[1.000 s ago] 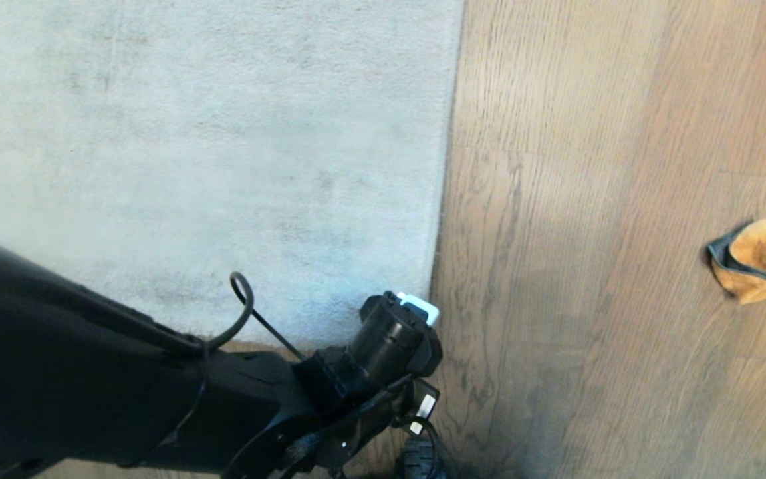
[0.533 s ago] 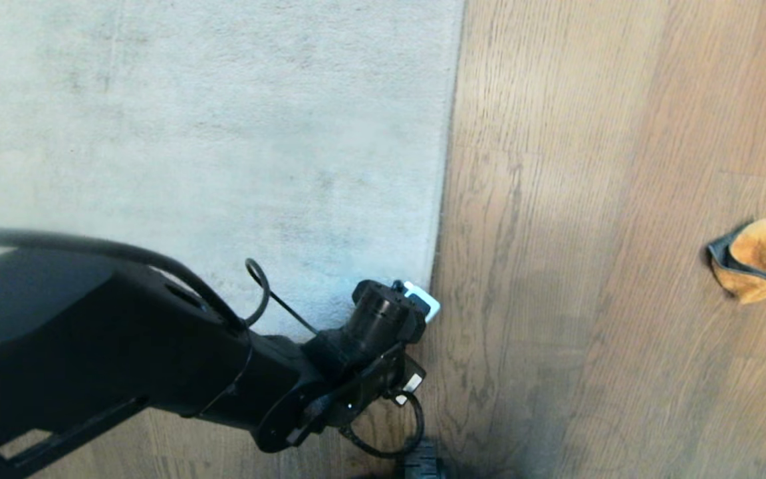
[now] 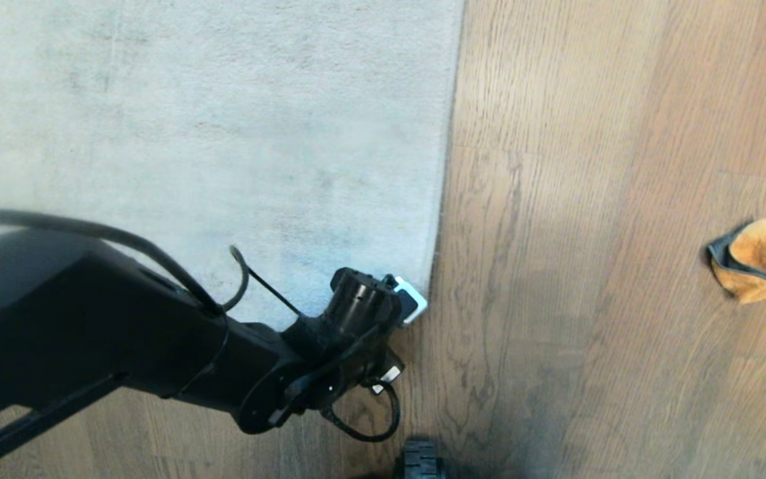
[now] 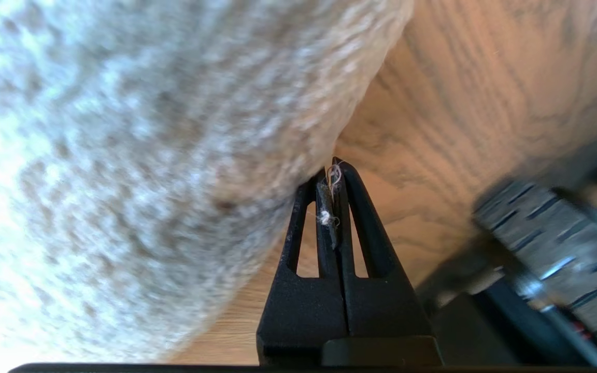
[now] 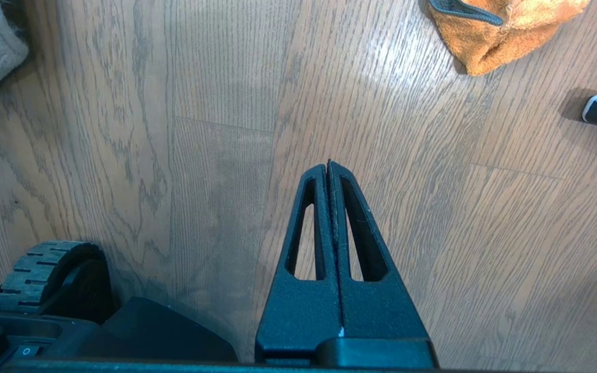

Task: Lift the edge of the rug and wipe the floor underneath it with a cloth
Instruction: Lay down the carpet

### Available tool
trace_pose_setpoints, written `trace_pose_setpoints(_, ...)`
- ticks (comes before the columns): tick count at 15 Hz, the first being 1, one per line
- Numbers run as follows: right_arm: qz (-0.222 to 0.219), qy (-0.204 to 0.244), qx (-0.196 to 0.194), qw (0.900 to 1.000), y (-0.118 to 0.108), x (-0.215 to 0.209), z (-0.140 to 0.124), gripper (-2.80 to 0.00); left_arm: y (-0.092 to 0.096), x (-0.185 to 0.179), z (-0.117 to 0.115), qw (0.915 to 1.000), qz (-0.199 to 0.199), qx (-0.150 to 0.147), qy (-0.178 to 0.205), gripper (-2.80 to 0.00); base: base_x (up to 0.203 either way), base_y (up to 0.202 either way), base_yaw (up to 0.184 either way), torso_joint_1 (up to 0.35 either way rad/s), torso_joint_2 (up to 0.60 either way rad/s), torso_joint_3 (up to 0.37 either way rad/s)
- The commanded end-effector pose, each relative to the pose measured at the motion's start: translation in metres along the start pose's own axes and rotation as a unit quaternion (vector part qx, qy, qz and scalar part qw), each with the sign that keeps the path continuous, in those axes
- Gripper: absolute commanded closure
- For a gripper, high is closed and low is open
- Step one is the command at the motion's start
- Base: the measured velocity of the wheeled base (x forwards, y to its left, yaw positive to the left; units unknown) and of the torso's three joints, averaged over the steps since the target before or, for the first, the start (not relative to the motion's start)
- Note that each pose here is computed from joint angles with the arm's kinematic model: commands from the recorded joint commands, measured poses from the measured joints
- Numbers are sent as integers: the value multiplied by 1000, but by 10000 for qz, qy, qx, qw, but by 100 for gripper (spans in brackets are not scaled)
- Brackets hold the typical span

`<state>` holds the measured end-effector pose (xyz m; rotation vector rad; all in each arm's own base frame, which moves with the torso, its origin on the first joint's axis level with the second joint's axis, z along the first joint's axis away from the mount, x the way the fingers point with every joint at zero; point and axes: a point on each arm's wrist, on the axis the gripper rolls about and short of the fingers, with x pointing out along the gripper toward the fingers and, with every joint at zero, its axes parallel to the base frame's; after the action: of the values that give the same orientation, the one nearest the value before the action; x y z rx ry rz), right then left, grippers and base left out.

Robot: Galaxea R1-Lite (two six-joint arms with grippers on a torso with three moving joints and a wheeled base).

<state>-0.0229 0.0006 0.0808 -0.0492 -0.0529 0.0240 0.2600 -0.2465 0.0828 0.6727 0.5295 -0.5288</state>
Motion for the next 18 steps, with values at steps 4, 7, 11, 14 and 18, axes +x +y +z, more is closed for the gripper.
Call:
trace_pose_setpoints(4,-1,-7,-3,10000,0,0,0,0,19,-16,-1,9998,198,78,-46,0,0,0,0,0,0,0)
trace_pose_setpoints(7,4,8,-3,10000,0,0,0,0,25,-25,-3,9997,225,73,12,0,0,0,0,0,0,0)
trace_pose_setpoints(11,0,1,-3,10000,0,0,0,0,35,-35,-11,9994,292,119,117,0,0,0,0,0,0,0)
trace_pose_setpoints(14,-1,2,-3,10000,0,0,0,0,41,-37,-12,9991,351,219,109,0,0,0,0,0,0,0)
trace_pose_setpoints(18,4,1,-3,10000,0,0,0,0,24,-45,-4,9992,-5,-383,-125,0,0,0,0,0,0,0)
